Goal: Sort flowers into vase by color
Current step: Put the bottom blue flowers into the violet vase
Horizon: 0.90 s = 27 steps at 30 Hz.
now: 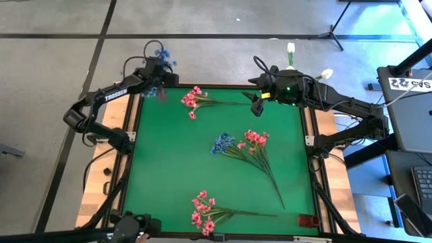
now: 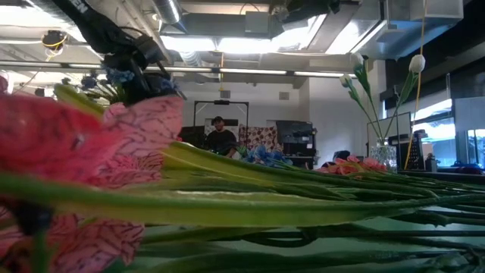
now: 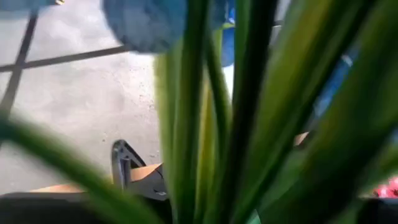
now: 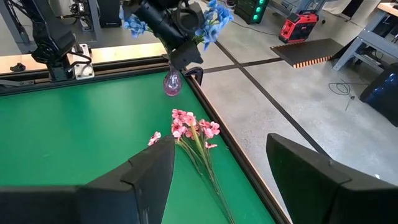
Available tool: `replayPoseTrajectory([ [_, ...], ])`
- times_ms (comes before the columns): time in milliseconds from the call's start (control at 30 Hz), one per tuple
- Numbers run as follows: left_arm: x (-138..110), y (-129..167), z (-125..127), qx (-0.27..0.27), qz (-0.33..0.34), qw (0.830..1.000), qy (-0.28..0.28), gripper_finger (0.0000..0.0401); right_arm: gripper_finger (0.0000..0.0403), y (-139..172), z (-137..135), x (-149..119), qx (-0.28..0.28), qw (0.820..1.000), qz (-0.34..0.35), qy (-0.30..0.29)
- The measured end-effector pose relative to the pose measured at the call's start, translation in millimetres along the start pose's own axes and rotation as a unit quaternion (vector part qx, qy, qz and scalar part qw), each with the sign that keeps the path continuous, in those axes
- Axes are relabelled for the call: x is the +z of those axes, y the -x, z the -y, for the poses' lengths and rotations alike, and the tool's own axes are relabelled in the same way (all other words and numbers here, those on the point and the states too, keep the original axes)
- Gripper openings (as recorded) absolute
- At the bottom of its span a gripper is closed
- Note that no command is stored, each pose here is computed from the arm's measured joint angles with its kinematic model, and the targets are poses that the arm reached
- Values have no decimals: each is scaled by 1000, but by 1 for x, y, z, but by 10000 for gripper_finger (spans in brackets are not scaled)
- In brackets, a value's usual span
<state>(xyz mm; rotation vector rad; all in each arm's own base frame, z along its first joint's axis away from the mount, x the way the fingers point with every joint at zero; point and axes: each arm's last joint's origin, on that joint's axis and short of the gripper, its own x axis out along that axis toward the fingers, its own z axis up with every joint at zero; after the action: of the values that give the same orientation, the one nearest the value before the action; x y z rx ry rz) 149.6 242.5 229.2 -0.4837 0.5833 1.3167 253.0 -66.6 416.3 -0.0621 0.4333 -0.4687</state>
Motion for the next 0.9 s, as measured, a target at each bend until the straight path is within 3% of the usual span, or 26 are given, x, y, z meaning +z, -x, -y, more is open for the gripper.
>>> replayPoseTrajectory([
  [267,5,5,0,1,-44,999,0,166,253,0,0,0,4,1000,1,0],
  [900,23,31,0,-1,-138,990,-13,167,253,0,0,-1,4,1000,-3,1],
])
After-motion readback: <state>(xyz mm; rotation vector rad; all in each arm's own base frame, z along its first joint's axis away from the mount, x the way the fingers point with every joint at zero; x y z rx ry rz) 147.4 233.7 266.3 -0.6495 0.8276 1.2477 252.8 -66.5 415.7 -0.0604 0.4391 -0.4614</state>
